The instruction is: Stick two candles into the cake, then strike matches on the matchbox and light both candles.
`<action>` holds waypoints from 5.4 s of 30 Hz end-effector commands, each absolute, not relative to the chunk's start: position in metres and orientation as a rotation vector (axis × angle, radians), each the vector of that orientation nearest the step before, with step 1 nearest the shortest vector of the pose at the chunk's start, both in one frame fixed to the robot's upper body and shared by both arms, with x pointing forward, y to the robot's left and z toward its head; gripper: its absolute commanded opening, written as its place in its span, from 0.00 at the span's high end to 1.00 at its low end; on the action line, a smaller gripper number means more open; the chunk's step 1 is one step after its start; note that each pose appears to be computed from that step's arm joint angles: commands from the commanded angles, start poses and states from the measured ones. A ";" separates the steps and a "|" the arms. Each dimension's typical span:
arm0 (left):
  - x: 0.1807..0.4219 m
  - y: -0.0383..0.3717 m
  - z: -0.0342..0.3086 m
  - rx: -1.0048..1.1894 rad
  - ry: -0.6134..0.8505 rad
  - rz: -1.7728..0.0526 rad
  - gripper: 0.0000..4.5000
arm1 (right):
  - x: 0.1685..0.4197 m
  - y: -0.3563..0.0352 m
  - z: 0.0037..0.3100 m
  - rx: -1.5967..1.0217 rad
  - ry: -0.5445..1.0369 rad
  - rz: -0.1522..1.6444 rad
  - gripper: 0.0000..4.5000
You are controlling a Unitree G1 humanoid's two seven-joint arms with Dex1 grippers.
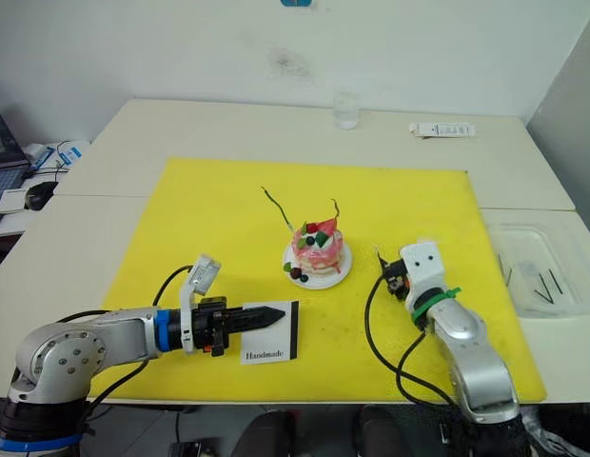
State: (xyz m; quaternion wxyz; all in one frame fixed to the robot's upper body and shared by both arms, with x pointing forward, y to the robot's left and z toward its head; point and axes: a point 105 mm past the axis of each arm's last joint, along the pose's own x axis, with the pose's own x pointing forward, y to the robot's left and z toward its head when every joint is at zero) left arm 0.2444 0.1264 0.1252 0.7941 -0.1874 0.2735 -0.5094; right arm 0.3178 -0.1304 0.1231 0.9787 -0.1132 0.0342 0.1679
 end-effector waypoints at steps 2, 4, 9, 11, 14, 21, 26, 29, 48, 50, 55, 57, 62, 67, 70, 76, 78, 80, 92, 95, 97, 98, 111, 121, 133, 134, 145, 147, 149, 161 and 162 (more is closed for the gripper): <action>0.247 0.124 0.135 -0.384 0.534 -1.109 1.00 | 0.323 -0.122 0.129 -0.249 0.017 0.347 0.51; 0.247 0.124 0.135 -0.383 0.534 -1.108 1.00 | 0.327 -0.119 0.125 -0.239 0.024 0.348 0.51; 0.247 0.123 0.135 -0.382 0.535 -1.109 1.00 | 0.334 -0.120 0.115 -0.213 0.063 0.311 0.51; 0.247 0.122 0.134 -0.381 0.537 -1.110 1.00 | 0.336 -0.121 0.112 -0.200 0.079 0.291 0.51; 0.246 0.122 0.134 -0.381 0.538 -1.110 1.00 | 0.338 -0.123 0.108 -0.183 0.094 0.264 0.51; 0.247 0.120 0.133 -0.383 0.537 -1.113 1.00 | 0.341 -0.121 0.100 -0.143 0.147 0.230 0.51; 0.247 0.119 0.132 -0.386 0.540 -1.113 1.00 | 0.341 -0.115 0.097 -0.105 0.173 0.227 0.59; 0.246 0.119 0.131 -0.389 0.542 -1.112 1.00 | 0.343 -0.111 0.097 -0.100 0.175 0.232 0.80; 0.241 0.119 0.127 -0.393 0.551 -1.101 1.00 | 0.309 -0.112 0.108 -0.098 0.198 0.385 1.00; 0.241 0.119 0.127 -0.394 0.554 -1.102 1.00 | 0.300 -0.112 0.106 -0.096 0.214 0.417 1.00; 0.242 0.117 0.126 -0.397 0.558 -1.106 1.00 | 0.284 -0.103 0.108 -0.079 0.209 0.504 1.00; 0.243 0.117 0.127 -0.398 0.557 -1.109 1.00 | 0.278 -0.100 0.115 -0.099 0.182 0.551 1.00; 0.244 0.114 0.130 -0.434 0.566 -1.138 1.00 | 0.255 -0.096 0.153 -0.214 0.060 0.766 1.00; 0.253 0.096 0.138 -0.451 0.553 -1.180 1.00 | 0.235 -0.089 0.176 -0.382 0.014 1.001 1.00; 0.261 0.087 0.149 -0.446 0.528 -1.199 1.00 | 0.228 -0.085 0.184 -0.490 0.010 1.094 1.00; 0.263 0.081 0.159 -0.414 0.529 -1.225 1.00 | 0.242 -0.075 0.184 -0.656 -0.012 1.098 1.00; 0.263 0.081 0.159 -0.409 0.531 -1.227 1.00 | 0.244 -0.072 0.182 -0.673 -0.019 1.101 1.00; 0.263 0.080 0.160 -0.411 0.530 -1.226 1.00 | 0.247 -0.069 0.180 -0.684 -0.025 1.099 1.00; 0.263 0.079 0.159 -0.408 0.527 -1.226 1.00 | 0.255 -0.071 0.166 -0.737 -0.016 1.099 1.00; 0.261 0.078 0.160 -0.399 0.524 -1.239 1.00 | 0.254 -0.070 0.163 -0.748 -0.015 1.114 1.00; 0.260 0.077 0.161 -0.388 0.512 -1.245 1.00 | 0.252 -0.069 0.161 -0.756 -0.016 1.135 1.00; 0.261 0.077 0.162 -0.380 0.503 -1.242 1.00 | 0.250 -0.068 0.160 -0.760 -0.016 1.154 1.00; 0.280 0.092 0.153 -0.278 0.452 -1.174 1.00 | 0.240 -0.073 0.181 -0.735 -0.054 1.244 1.00; 0.272 0.084 0.151 -0.303 0.480 -1.211 1.00 | 0.263 -0.067 0.176 -0.834 -0.073 1.162 1.00; 0.272 0.082 0.156 -0.308 0.473 -1.225 1.00 | 0.265 -0.067 0.168 -0.872 -0.059 1.156 1.00; 0.272 0.082 0.156 -0.307 0.473 -1.226 1.00 | 0.265 -0.066 0.167 -0.873 -0.059 1.156 1.00; 0.272 0.074 0.163 -0.295 0.424 -1.257 1.00 | 0.265 -0.062 0.155 -0.926 -0.027 1.230 1.00; 0.275 0.073 0.165 -0.276 0.403 -1.251 1.00 | 0.262 -0.060 0.153 -0.934 -0.020 1.276 1.00; 0.279 0.073 0.168 -0.269 0.381 -1.237 1.00 | 0.256 -0.060 0.150 -0.947 -0.006 1.328 1.00; 0.282 0.105 0.148 -0.200 0.450 -1.131 1.00 | 0.250 -0.065 0.193 -0.794 -0.061 1.316 1.00; 0.279 0.107 0.145 -0.206 0.464 -1.127 1.00 | 0.253 -0.065 0.196 -0.785 -0.066 1.301 1.00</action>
